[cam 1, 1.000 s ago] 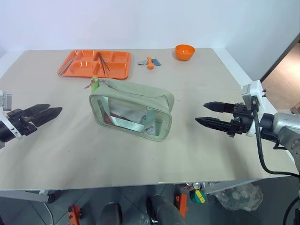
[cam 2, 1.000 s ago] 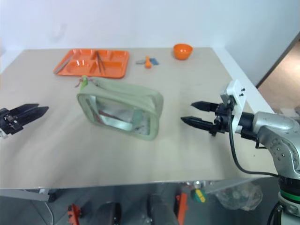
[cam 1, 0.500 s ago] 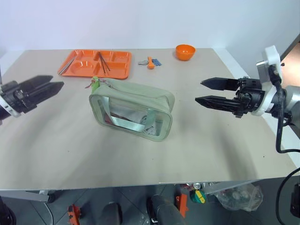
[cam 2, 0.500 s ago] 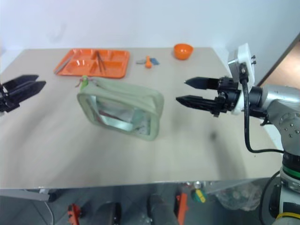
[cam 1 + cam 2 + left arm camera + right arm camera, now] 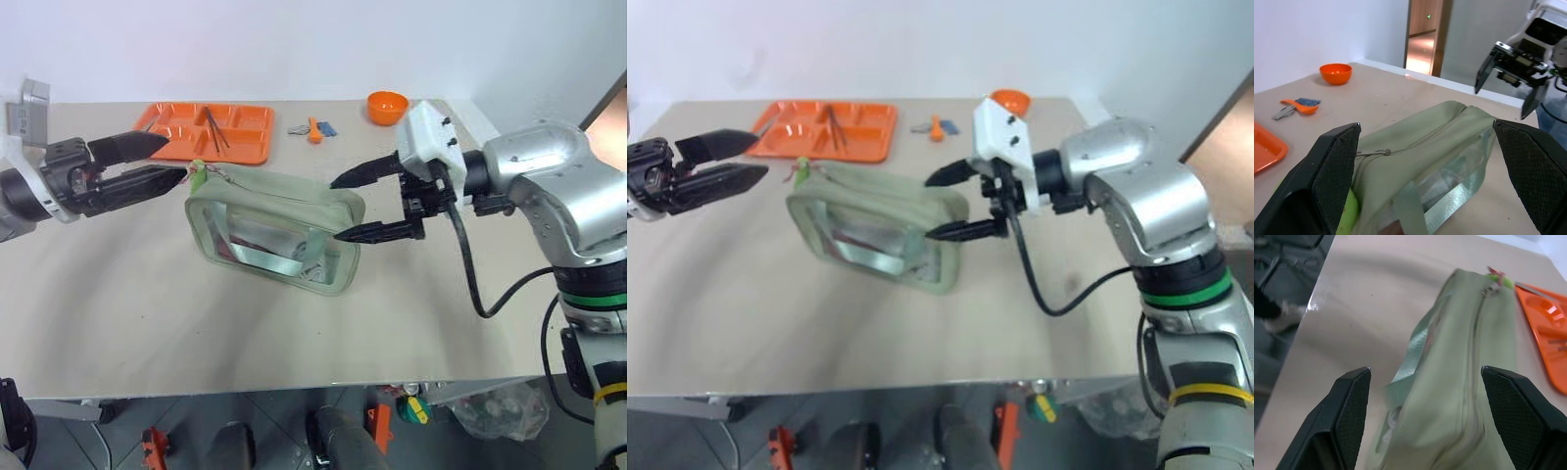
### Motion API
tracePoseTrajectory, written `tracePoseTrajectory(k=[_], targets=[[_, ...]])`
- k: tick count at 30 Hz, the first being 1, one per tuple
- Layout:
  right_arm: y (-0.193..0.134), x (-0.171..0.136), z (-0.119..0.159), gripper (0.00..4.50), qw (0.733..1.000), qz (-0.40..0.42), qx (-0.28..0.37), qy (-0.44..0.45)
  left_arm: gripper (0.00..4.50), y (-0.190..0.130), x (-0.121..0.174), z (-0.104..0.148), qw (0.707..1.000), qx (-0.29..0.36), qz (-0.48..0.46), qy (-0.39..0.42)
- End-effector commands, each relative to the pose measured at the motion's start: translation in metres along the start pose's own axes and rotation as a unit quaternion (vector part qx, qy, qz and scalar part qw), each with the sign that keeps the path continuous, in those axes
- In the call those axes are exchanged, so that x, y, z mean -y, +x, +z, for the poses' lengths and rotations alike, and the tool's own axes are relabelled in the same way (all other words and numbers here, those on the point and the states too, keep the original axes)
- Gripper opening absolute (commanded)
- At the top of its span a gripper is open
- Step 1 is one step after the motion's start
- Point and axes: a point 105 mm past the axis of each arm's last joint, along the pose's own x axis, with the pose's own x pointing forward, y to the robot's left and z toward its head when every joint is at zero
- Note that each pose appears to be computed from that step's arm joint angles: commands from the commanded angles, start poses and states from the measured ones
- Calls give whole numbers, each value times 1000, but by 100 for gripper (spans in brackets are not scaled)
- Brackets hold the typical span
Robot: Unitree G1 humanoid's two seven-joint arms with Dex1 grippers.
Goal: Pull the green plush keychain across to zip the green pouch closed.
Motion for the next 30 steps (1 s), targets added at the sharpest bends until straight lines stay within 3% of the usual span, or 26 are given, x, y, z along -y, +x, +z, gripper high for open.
tracePoseTrajectory(k=[1,8,16,17,26,27,30], targets=[[8,2,2,372,998,9,-23,-49,450,1,8,3,1000,-10,-13,22],[36,10,6,372,994,23,-53,-98,450,5,8,-2,1000,-12,-14,16],[40,14,3,372,992,18,-65,-108,450,7,9,-7,1000,-12,-14,11],[40,14,2,320,992,18,-66,-107,450,7,8,-7,1000,-10,-13,11],[42,15,-10,22,990,12,-88,-113,450,7,6,-3,1000,-1,-5,15],[42,15,-11,3,989,12,-89,-114,450,7,5,-2,1000,0,-4,15],[42,15,-11,3,989,13,-90,-118,450,6,6,0,1000,3,-2,17]])
